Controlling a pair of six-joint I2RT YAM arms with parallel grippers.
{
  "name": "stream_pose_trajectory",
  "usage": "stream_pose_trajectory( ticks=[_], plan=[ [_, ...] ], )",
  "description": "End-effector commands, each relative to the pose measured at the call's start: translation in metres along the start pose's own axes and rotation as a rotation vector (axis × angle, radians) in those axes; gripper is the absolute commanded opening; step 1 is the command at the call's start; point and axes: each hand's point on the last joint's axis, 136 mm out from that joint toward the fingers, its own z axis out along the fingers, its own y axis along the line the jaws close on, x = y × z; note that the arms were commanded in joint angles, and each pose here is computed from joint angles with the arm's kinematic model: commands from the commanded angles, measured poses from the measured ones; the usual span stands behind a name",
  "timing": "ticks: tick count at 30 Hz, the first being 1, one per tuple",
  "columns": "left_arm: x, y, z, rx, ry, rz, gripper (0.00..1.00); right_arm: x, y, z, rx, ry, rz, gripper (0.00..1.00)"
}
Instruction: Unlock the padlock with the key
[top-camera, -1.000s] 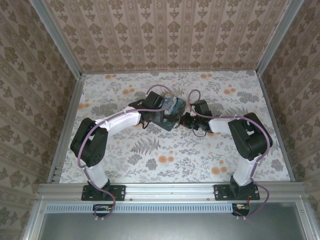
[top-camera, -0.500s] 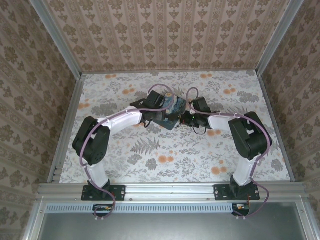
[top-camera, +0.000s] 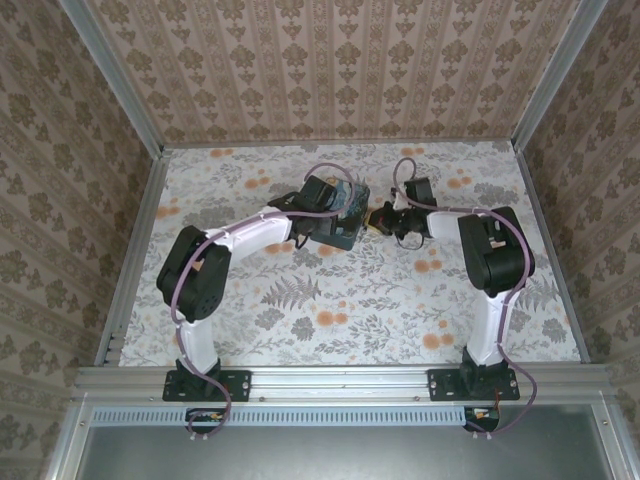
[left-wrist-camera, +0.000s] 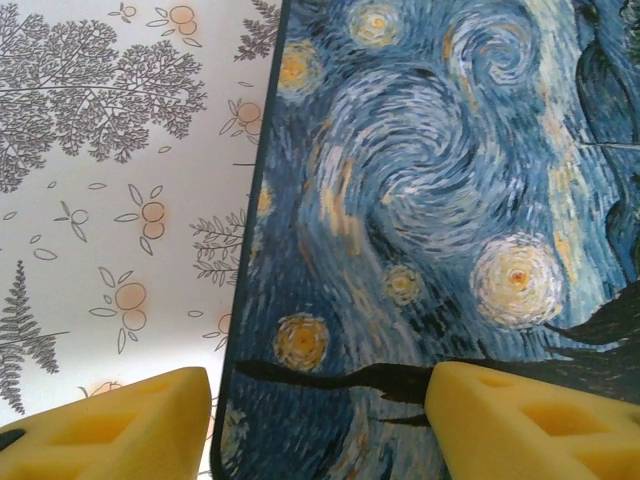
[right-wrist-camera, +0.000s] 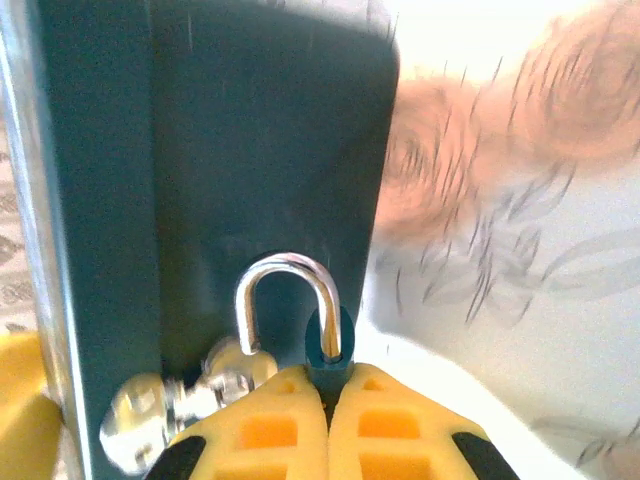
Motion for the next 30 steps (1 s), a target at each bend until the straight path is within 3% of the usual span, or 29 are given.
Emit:
stream_pose_trajectory(
  ticks=[1,13,22,30],
  plan=[
    [0.099,0.033,0.029,-0.114,0.337,0.110,0.65,-0.002,0.004,-0.005,0.030,0.061,-0.039,0.00],
    [0.090,0.026,0.023,-0.077,0.310,0.091,0.66,0.014,0.005,-0.030,0.049,0.029,-0.063,0.00],
    [0.062,0.003,-0.002,0.054,0.232,0.042,0.72,0.086,0.003,-0.051,-0.010,0.047,-0.025,0.00],
    [0.031,-0.009,-0.041,0.169,0.138,-0.012,0.75,0.146,-0.002,-0.045,0.003,0.123,-0.053,0.00]
  ],
)
